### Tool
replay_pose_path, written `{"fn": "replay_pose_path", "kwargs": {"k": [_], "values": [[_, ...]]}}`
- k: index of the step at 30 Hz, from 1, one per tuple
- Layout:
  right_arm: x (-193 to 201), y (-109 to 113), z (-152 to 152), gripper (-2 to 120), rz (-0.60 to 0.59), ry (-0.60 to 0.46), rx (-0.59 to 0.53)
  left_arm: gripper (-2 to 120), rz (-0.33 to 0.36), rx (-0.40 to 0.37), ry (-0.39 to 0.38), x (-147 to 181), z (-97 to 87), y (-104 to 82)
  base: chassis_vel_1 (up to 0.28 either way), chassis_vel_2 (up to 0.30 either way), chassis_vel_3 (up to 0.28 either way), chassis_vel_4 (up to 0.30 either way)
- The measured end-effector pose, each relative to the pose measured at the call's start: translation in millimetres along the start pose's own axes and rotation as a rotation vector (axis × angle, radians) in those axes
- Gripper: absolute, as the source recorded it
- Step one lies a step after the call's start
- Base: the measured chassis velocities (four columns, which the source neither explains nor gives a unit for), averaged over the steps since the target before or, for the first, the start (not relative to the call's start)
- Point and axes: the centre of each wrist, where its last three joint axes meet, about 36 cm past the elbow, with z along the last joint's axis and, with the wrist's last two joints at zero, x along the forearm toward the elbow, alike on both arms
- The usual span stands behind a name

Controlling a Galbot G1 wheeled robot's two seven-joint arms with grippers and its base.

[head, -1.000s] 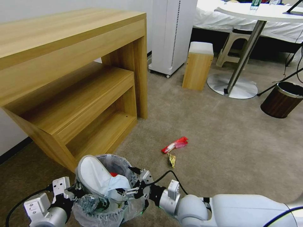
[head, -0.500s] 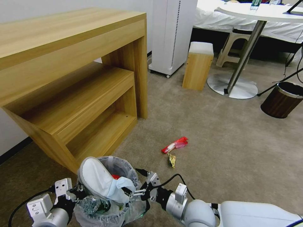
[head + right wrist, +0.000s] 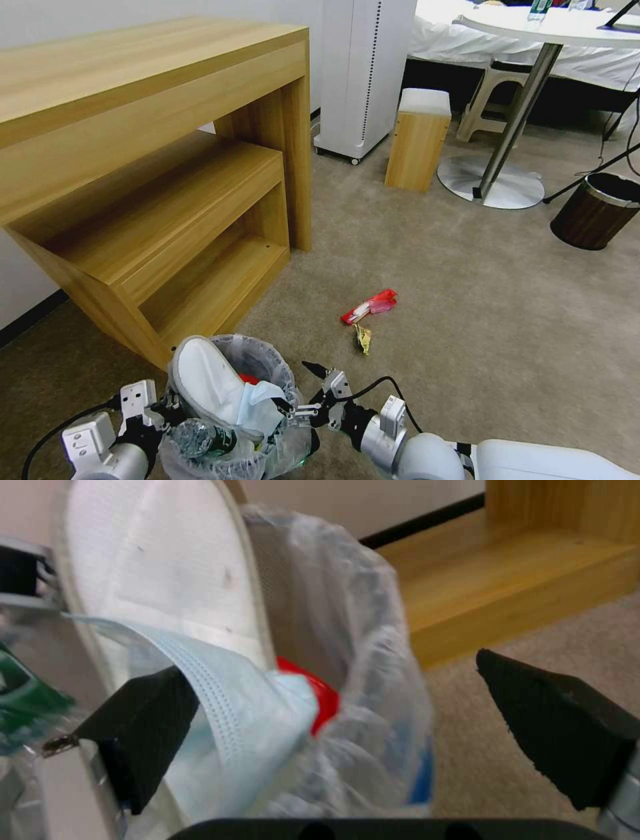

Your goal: Pick up the trash bin and place the garbage on the floor into it.

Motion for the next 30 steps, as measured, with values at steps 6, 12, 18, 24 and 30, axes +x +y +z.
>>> {"fn": "replay_pose_path", "kwargs": {"k": [6, 12, 18, 24, 30], "values": [[-1, 10, -5, 100, -0.045, -0.021, -0.024, 0, -0.003, -0.001, -0.002, 1, -0.6, 0.7, 0.000, 0.000, 0.000, 0.000], [2, 12, -4, 100, -0.087, -0.030, -0.020, 0, -0.003, 0.006, -0.007, 1, -1.1, -0.3, 0.000, 0.000, 0.000, 0.000], [6, 8, -3, 100, -0.080, -0.026, -0.006, 0, -0.005, 0.007, -0.012, 3, -1.9, -0.7, 0.000, 0.000, 0.000, 0.000], [14, 9, 2, 100, -0.081, -0.013, -0.012, 0, -0.001, 0.013, -0.010, 3, -0.2, -3.5, 0.000, 0.000, 0.000, 0.000], [20, 12, 12, 100, -0.146, -0.015, -0.047, 0, 0.008, 0.015, -0.013, 7, 1.0, -7.9, 0.000, 0.000, 0.000, 0.000]]}}
